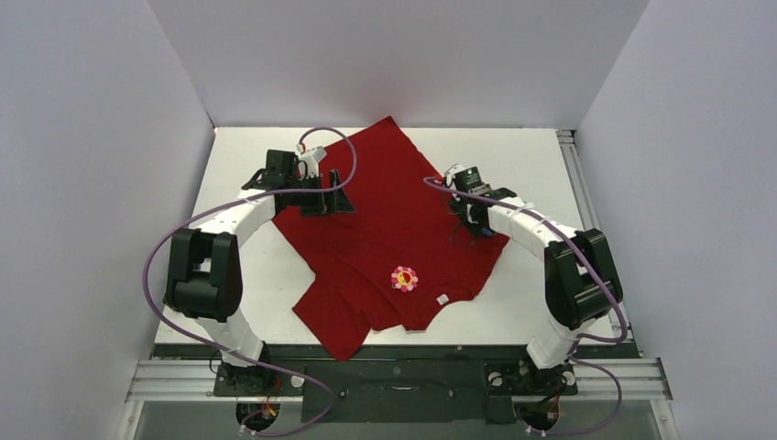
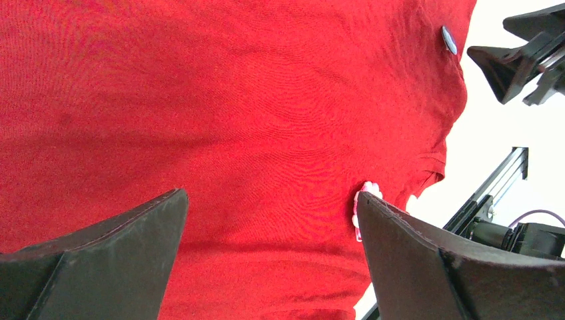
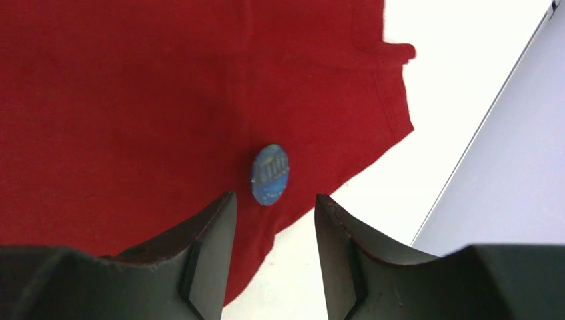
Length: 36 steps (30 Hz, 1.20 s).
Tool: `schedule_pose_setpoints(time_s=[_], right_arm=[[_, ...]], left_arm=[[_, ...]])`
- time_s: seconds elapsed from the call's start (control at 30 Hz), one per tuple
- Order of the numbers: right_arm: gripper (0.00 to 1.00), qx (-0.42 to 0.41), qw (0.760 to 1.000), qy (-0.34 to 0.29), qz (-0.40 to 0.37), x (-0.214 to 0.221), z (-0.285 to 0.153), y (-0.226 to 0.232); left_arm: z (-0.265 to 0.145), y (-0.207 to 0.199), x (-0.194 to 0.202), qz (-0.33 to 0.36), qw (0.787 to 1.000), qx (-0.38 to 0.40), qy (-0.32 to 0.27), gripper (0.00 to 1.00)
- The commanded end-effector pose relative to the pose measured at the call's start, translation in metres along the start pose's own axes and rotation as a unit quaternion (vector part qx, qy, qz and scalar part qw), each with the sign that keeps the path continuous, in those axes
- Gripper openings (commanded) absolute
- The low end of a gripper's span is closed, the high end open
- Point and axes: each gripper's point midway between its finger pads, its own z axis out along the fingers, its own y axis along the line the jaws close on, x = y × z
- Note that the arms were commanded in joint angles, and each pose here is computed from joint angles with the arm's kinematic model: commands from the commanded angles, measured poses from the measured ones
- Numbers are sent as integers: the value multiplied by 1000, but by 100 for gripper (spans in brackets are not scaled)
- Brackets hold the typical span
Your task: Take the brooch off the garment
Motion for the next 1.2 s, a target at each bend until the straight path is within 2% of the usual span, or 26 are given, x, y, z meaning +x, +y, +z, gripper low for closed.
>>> schedule_pose_setpoints(time_s=[0.0, 0.3, 1.17], right_arm=[[41, 45, 999, 16, -15, 0, 7, -1], [35, 75, 995, 38, -55, 13, 18, 4], [33, 112, 985, 73, -110, 9, 23, 11]], left_arm=[[-15, -16, -23, 32, 999, 16, -41, 96], [-17, -15, -21, 32, 998, 14, -42, 96], [-23, -17, -24, 31, 998, 12, -49, 96]])
